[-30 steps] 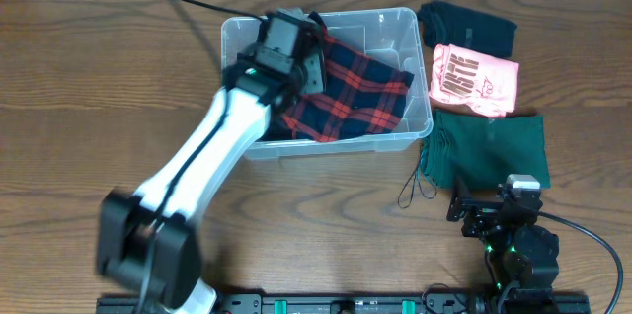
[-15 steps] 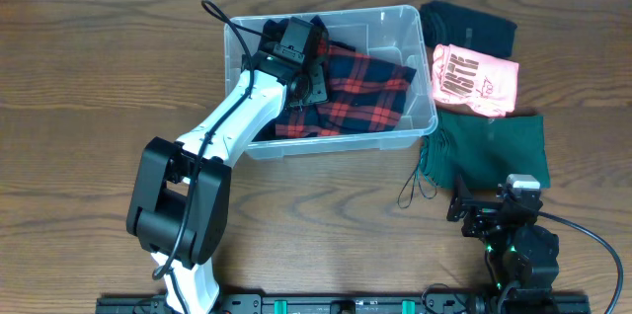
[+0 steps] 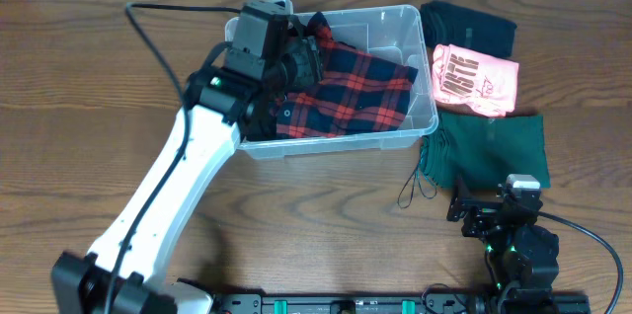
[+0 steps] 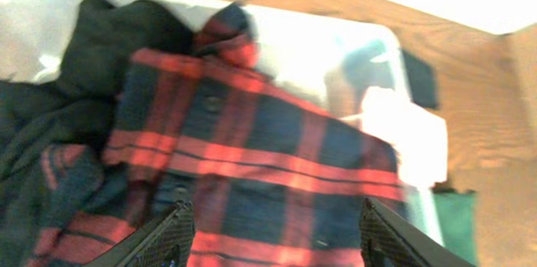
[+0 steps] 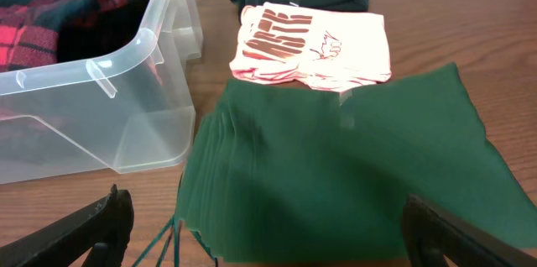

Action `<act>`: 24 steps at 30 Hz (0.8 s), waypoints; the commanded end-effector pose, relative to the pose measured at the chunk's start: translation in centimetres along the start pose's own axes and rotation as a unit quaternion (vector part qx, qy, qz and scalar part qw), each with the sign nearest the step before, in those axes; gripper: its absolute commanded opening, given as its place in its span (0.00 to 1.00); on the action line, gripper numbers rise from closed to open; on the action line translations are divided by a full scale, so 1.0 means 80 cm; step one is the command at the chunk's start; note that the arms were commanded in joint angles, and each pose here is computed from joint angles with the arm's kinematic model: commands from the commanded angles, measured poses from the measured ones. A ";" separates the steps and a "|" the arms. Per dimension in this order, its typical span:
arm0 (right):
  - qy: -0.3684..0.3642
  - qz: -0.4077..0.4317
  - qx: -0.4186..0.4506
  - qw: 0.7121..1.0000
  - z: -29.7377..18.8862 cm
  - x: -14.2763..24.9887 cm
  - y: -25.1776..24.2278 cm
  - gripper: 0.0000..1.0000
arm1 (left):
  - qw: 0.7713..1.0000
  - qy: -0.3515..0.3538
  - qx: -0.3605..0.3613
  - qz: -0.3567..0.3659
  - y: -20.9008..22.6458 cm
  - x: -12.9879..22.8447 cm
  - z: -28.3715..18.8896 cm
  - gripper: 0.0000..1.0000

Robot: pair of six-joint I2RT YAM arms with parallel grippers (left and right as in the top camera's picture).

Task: Pack container
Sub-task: 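Open the left gripper and press the plaid shirt down in the bin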

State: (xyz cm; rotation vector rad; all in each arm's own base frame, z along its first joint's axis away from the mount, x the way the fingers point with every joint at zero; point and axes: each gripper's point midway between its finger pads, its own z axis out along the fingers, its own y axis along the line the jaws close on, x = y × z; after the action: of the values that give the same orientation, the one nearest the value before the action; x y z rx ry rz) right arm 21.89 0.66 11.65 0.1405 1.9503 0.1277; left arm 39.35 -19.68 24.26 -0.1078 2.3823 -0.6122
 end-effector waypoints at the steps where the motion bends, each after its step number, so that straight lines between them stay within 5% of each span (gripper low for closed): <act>1: 0.000 0.004 -0.003 1.000 0.000 0.001 0.002 0.99 | 0.999 0.041 0.015 0.022 -0.020 0.032 0.019 0.64; 15: 0.000 0.004 -0.003 1.000 0.000 0.001 0.002 0.99 | 0.972 0.214 -0.006 0.092 -0.013 0.182 0.154 0.64; 24: 0.002 0.004 -0.003 1.000 0.000 0.002 0.001 0.99 | 0.967 0.243 -0.030 0.073 0.021 0.213 0.207 0.64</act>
State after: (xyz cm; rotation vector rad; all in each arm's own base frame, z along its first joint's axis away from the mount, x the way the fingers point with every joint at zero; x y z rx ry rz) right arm 21.89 0.67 11.64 0.1403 1.9507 0.1281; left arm 37.14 -30.53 7.56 0.2554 2.7328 -0.6386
